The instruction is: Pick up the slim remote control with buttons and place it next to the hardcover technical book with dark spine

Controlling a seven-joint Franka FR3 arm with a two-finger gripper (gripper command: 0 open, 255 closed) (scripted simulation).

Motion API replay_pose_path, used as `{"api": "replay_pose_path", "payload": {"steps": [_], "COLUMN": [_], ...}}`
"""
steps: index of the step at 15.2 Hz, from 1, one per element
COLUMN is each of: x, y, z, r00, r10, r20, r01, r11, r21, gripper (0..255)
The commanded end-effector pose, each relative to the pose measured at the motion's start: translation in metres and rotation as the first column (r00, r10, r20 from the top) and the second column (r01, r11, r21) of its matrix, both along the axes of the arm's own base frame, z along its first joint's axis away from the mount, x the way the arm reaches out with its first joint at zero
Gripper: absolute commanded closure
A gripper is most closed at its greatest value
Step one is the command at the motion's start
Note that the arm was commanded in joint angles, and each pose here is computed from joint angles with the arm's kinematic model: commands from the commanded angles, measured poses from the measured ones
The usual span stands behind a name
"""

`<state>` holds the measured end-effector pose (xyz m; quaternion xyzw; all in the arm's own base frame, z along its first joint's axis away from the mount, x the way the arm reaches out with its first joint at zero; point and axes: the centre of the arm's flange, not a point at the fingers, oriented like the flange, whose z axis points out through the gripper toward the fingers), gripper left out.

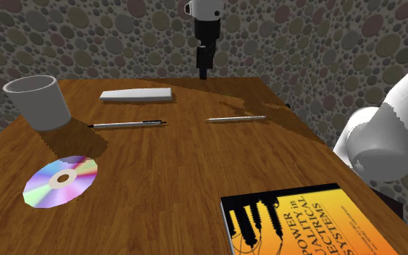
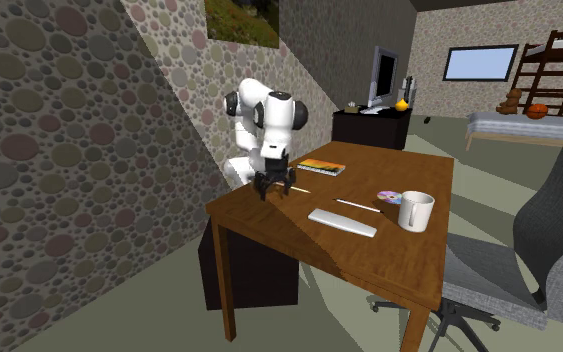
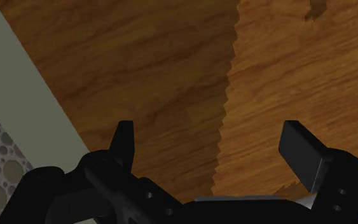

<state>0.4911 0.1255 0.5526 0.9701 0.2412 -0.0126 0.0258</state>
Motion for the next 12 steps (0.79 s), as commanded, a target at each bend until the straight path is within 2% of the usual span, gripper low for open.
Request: {"api": "replay_pose_path", "payload": {"steps": [1, 6, 12], "x": [0.015, 0.049, 0.082], "y": [0.020, 0.074, 0.143], "z": [-0.001, -0.004, -0.006], "r00": [0.999, 0.987, 0.955], "r10": [0.047, 0.162, 0.296], "r20": [0.000, 0.001, 0.005], "r01": [-0.047, -0.162, -0.296], "r11": [0.999, 0.987, 0.955], "r21": [0.006, 0.018, 0.033], "gripper": [0, 0, 0]}}
